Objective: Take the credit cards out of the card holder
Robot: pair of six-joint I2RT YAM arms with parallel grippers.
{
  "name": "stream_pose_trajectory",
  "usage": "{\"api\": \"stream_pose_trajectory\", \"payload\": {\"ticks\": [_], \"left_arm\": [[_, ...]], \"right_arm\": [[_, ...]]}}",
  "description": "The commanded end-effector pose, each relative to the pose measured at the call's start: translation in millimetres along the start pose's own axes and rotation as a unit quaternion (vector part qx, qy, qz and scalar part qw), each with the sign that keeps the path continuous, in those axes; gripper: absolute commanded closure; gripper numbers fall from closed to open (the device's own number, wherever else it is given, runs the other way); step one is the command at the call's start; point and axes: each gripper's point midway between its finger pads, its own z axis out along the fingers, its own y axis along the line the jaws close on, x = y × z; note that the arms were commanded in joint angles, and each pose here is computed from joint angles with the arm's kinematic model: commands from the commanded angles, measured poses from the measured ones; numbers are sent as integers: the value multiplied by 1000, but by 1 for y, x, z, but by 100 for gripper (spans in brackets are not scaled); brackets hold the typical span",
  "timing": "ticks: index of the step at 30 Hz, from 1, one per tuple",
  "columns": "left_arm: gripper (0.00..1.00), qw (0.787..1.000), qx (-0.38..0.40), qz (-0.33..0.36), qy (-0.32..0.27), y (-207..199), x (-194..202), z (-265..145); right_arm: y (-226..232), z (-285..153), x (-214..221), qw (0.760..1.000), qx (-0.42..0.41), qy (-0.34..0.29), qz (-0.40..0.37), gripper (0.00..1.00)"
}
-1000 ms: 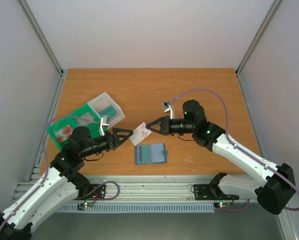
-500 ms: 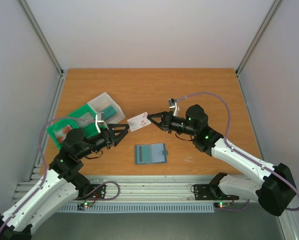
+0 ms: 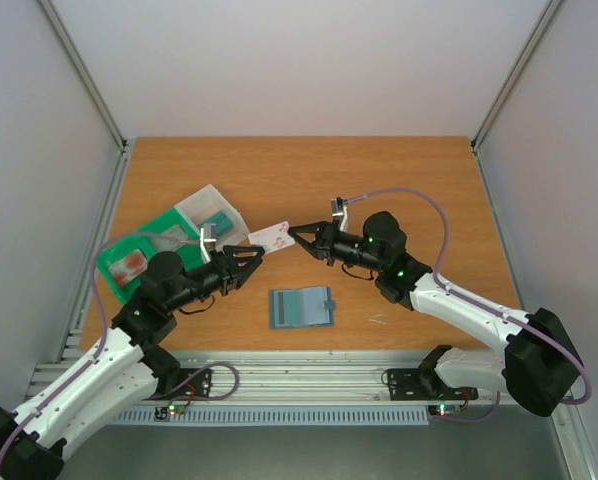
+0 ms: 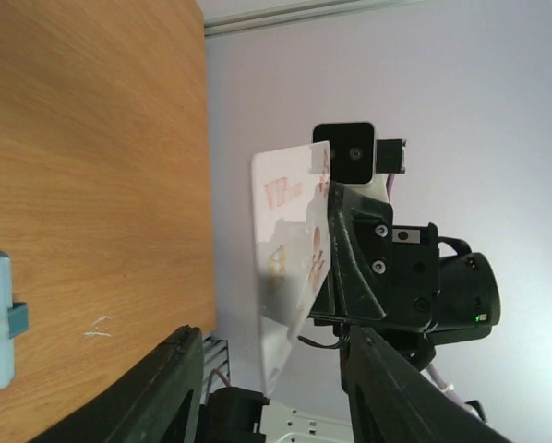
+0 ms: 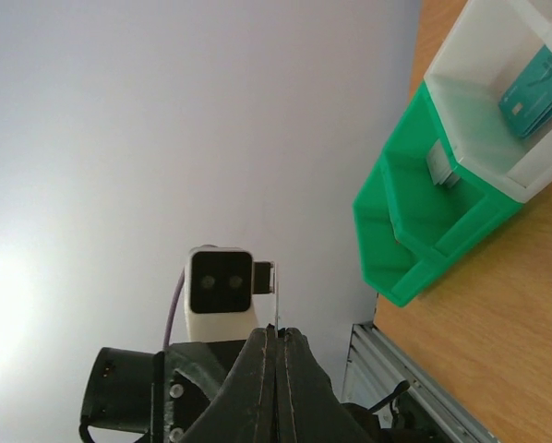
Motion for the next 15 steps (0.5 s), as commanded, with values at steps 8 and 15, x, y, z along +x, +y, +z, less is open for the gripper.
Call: {"api": "stream_pose_trajectory", "payload": {"ticks": [8,15], "left_arm": [[80,999,22,8,-32,-1,-8,-3],[99,999,25,8,-33,-2,-8,-3]], "right_arm": [[2,3,1,1000,-18,-4,-2,99],[-4,2,3,1000,-13,0,-2,99]]}}
